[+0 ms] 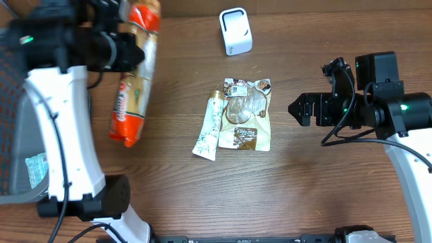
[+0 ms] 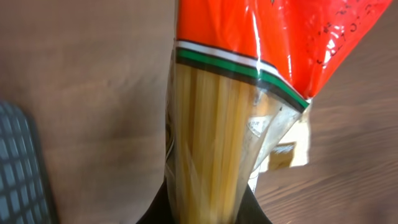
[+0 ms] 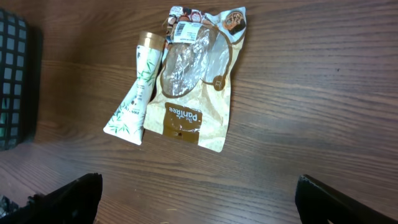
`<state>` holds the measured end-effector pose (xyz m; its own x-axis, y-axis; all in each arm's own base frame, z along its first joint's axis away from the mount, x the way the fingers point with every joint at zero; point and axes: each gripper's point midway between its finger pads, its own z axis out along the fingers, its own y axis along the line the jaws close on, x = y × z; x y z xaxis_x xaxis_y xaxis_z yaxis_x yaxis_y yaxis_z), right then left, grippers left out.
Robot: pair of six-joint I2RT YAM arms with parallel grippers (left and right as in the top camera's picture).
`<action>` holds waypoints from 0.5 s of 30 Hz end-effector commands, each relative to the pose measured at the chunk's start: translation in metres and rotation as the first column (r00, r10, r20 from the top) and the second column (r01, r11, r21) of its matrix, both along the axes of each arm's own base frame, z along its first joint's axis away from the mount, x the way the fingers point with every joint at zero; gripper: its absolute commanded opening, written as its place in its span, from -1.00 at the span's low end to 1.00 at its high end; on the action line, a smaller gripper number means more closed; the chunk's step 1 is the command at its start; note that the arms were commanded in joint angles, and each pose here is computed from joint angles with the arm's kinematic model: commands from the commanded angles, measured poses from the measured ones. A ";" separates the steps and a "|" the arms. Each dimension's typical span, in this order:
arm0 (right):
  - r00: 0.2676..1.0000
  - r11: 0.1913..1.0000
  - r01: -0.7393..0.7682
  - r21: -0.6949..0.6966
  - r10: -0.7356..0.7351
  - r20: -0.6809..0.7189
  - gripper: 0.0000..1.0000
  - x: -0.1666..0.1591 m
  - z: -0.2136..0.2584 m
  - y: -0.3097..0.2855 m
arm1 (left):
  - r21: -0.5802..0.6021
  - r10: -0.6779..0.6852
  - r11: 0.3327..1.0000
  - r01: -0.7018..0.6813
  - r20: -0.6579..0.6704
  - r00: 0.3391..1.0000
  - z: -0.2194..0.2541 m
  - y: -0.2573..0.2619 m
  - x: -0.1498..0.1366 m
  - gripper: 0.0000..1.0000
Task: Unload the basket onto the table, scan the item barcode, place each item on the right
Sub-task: 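Lay the red spaghetti pack left of the white tube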
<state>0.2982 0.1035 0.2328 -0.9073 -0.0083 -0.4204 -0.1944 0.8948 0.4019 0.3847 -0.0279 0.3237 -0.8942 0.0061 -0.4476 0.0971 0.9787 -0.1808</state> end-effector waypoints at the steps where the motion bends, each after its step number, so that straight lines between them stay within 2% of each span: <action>1: 1.000 1.000 -0.010 0.003 0.010 0.027 1.00 0.003 0.009 0.002 | 0.074 0.071 0.995 -0.066 -0.059 0.996 -0.031 0.008 0.006 -0.92; 9: 1.000 1.000 -0.010 0.003 0.010 0.027 1.00 0.003 0.009 0.002 | 0.064 0.096 0.994 -0.086 -0.194 0.976 -0.126 -0.006 0.017 -0.92; 15: 1.000 1.000 -0.010 0.003 0.010 0.026 1.00 0.002 0.009 0.002 | 0.044 0.068 0.997 -0.059 -0.243 0.968 -0.166 -0.021 0.011 -0.91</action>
<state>0.2978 0.1035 0.2325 -0.9079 -0.0090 -0.4190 -0.1943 0.8949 0.4018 0.3981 -0.0341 0.1597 -0.9781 -0.0380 -0.2047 -0.0113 0.9915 -0.1299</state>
